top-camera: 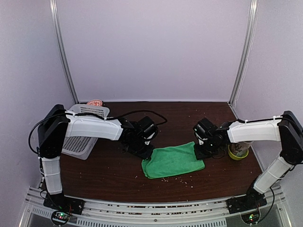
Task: Roll the towels
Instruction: Roll the towel at the center of the board.
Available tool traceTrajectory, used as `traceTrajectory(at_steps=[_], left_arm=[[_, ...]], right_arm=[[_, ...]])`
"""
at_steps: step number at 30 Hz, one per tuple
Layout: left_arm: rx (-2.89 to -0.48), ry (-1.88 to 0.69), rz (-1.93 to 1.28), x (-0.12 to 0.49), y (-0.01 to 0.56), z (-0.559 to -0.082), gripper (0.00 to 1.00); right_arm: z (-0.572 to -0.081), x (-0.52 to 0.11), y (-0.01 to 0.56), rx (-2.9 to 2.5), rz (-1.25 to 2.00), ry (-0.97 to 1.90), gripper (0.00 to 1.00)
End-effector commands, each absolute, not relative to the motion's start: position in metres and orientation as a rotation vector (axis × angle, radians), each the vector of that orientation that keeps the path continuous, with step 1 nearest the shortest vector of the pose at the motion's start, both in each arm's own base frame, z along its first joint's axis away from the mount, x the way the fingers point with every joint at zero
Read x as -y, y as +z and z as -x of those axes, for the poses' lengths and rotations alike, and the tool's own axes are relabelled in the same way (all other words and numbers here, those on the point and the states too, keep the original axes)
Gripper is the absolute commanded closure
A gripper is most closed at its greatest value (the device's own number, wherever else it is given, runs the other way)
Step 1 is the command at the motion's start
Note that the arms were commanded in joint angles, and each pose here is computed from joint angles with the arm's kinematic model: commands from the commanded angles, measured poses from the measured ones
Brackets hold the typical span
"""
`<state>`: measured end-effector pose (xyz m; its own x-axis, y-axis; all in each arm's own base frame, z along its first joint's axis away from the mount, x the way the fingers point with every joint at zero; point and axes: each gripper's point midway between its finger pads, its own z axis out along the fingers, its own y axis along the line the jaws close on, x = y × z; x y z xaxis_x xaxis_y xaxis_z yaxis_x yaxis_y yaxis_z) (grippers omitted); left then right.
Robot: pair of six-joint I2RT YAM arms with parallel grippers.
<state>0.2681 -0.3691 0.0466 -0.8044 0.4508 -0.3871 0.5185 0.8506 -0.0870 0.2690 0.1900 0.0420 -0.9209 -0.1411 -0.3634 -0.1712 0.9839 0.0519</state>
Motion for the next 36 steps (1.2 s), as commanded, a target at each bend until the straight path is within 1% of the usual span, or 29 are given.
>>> traceTrajectory(at_steps=[1, 5, 8, 14, 16, 18, 24, 27, 30, 36], left_arm=[[-2.636, -0.346, -0.766, 0.392, 0.053, -0.275, 0.83], [-2.627, -0.361, -0.77, 0.399, 0.056, -0.277, 0.74], [-2.628, -0.368, -0.779, 0.402, 0.054, -0.277, 0.69], [-2.643, -0.372, -0.808, 0.406, 0.045, -0.272, 0.63], [-2.648, -0.372, -0.816, 0.407, 0.042, -0.271, 0.63], [-2.654, -0.365, -0.824, 0.407, 0.038, -0.269, 0.66], [-2.676, -0.287, -0.816, 0.399, 0.025, -0.271, 0.82], [-2.658, -0.235, -0.778, 0.391, 0.033, -0.276, 0.88], [-2.618, -0.193, -0.733, 0.384, 0.05, -0.283, 0.89], [-2.58, -0.065, -0.683, 0.366, 0.065, -0.295, 0.81]], right_arm=[[-0.274, -0.191, 0.042, -2.754, 0.228, 0.119, 1.0], [-0.273, -0.19, 0.041, -2.754, 0.233, 0.119, 1.0], [-0.273, -0.19, 0.041, -2.756, 0.233, 0.119, 1.0], [-0.274, -0.19, 0.039, -2.757, 0.233, 0.12, 1.0], [-0.273, -0.19, 0.037, -2.759, 0.236, 0.12, 1.0], [-0.273, -0.189, 0.037, -2.76, 0.235, 0.12, 1.0], [-0.272, -0.189, 0.035, -2.766, 0.238, 0.121, 1.0], [-0.272, -0.189, 0.035, -2.768, 0.237, 0.121, 1.0], [-0.272, -0.188, 0.034, -2.768, 0.239, 0.119, 1.0], [-0.272, -0.187, 0.032, -2.769, 0.235, 0.115, 1.0]])
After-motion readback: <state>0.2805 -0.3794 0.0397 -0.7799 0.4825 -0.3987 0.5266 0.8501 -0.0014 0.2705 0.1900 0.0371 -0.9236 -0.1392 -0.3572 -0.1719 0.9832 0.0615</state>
